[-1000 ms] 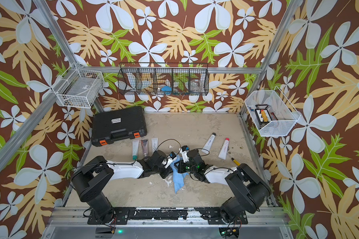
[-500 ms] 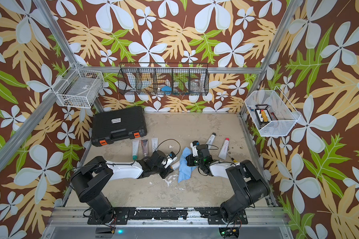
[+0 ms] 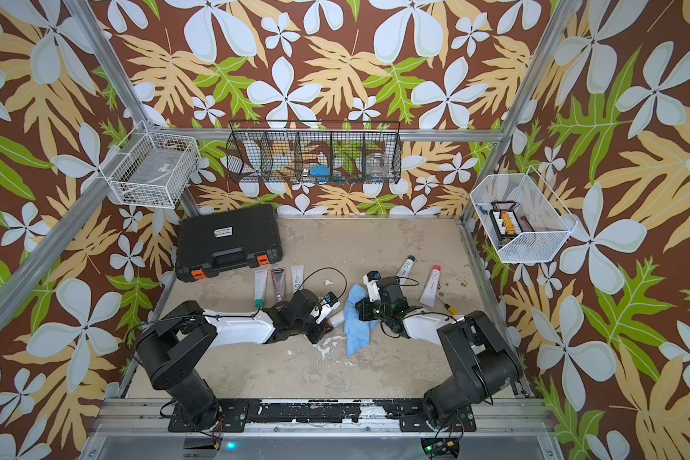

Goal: Wipe the surface of the toothpaste tube
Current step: Wipe the dirt from the toothpaste tube.

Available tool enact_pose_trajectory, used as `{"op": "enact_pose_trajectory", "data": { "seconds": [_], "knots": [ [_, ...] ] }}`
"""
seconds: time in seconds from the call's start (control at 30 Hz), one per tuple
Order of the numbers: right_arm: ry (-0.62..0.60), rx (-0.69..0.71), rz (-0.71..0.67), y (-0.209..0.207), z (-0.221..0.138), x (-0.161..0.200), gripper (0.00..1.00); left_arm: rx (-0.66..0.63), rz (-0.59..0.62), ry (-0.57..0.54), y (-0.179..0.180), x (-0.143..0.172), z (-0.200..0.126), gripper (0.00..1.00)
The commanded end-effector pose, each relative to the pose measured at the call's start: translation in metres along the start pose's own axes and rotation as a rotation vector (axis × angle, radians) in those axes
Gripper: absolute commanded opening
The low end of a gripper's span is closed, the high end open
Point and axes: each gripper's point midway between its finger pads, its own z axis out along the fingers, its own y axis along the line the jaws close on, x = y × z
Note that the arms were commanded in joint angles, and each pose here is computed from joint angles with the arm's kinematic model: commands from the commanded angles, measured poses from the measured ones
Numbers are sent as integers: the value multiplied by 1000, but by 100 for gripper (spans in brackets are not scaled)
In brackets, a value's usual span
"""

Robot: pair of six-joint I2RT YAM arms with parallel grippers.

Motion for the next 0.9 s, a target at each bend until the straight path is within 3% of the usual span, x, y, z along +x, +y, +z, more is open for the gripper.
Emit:
{"op": "enact_pose_trajectory", "data": {
  "seconds": [0.0, 0.23, 0.47, 0.63, 0.87],
  "knots": [
    [16, -70, -21, 23, 6, 6, 0, -2, 6, -27, 0, -7, -2, 28],
    [71, -229, 36, 64, 18, 30, 0, 7, 11, -31, -1, -7, -3, 28],
    [61, -334, 90, 83, 13, 29, 0, 9, 13, -32, -2, -7, -3, 29],
    [72, -246, 49, 69, 20, 30, 0, 9, 13, -35, -2, -8, -4, 29],
    [94, 36, -42, 18, 26, 35, 0, 9, 14, -42, -2, -8, -6, 29]
  ]
}}
